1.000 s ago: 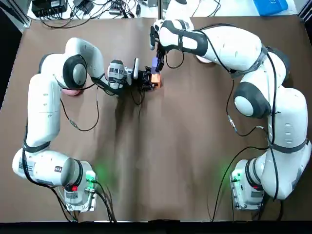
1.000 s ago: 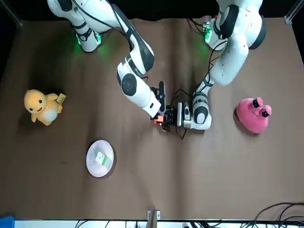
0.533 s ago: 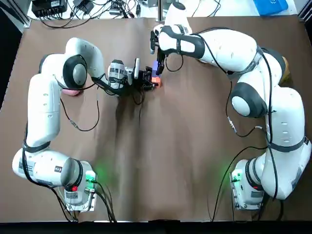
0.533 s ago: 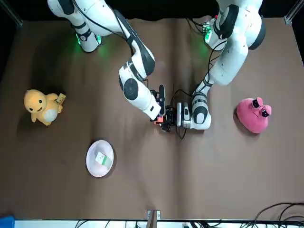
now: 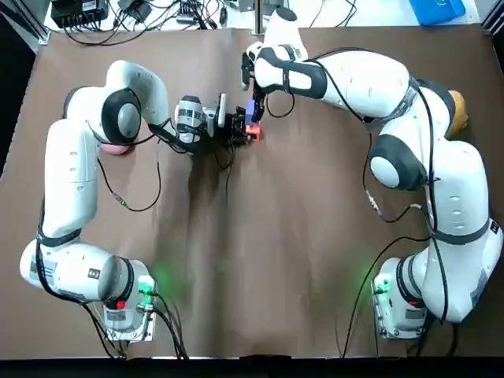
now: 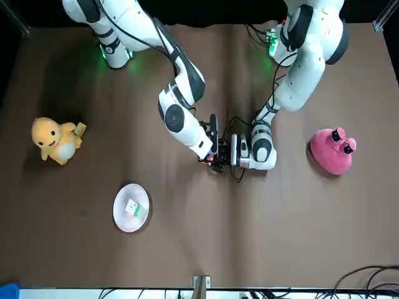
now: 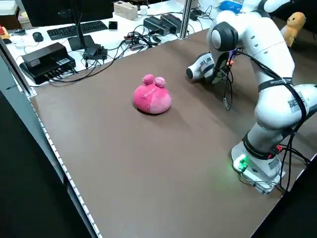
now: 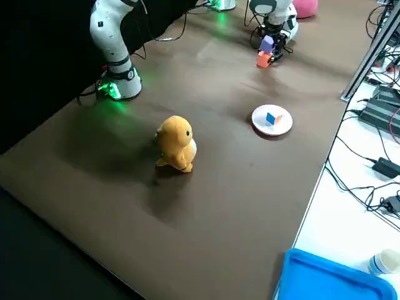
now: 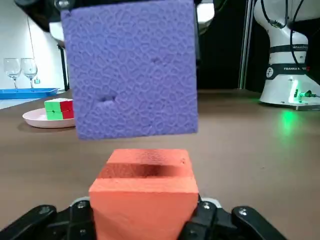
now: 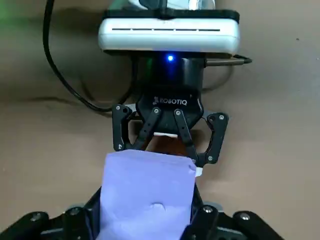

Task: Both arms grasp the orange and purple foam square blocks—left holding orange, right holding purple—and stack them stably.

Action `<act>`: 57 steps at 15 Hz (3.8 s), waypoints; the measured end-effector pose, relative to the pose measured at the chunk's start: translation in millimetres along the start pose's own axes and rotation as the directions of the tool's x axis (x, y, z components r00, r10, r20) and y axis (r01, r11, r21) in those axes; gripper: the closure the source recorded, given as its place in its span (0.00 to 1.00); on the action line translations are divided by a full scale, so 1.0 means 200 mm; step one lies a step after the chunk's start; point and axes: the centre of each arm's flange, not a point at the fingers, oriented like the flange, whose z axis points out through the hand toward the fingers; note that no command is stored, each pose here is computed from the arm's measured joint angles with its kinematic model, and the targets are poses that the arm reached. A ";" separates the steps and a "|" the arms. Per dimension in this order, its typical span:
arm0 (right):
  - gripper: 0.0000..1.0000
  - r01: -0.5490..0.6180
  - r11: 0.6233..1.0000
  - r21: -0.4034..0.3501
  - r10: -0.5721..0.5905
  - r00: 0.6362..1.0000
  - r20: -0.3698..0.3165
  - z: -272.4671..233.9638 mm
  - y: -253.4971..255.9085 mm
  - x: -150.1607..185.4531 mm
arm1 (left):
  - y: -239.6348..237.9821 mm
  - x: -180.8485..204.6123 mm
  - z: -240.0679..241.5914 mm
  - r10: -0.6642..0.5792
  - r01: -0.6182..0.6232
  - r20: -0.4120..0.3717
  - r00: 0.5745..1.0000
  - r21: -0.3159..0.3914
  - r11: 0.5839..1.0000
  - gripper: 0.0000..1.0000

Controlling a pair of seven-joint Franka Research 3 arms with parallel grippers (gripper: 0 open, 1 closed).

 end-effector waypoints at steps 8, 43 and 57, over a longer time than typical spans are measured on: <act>0.34 0.025 1.000 -0.015 -0.025 0.999 0.035 0.06 0.00 -0.01 | 0.00 0.00 0.00 0.001 -0.001 0.003 1.000 0.000 1.000 0.40; 0.29 0.028 0.999 -0.015 -0.027 0.999 0.044 0.15 -0.01 -0.01 | 0.00 0.01 0.00 0.012 -0.012 0.007 1.000 0.002 1.000 0.40; 0.22 0.015 1.000 -0.011 -0.015 0.999 0.040 0.15 0.00 -0.02 | -0.02 -0.03 -0.03 0.019 -0.021 0.068 0.998 0.024 0.999 0.01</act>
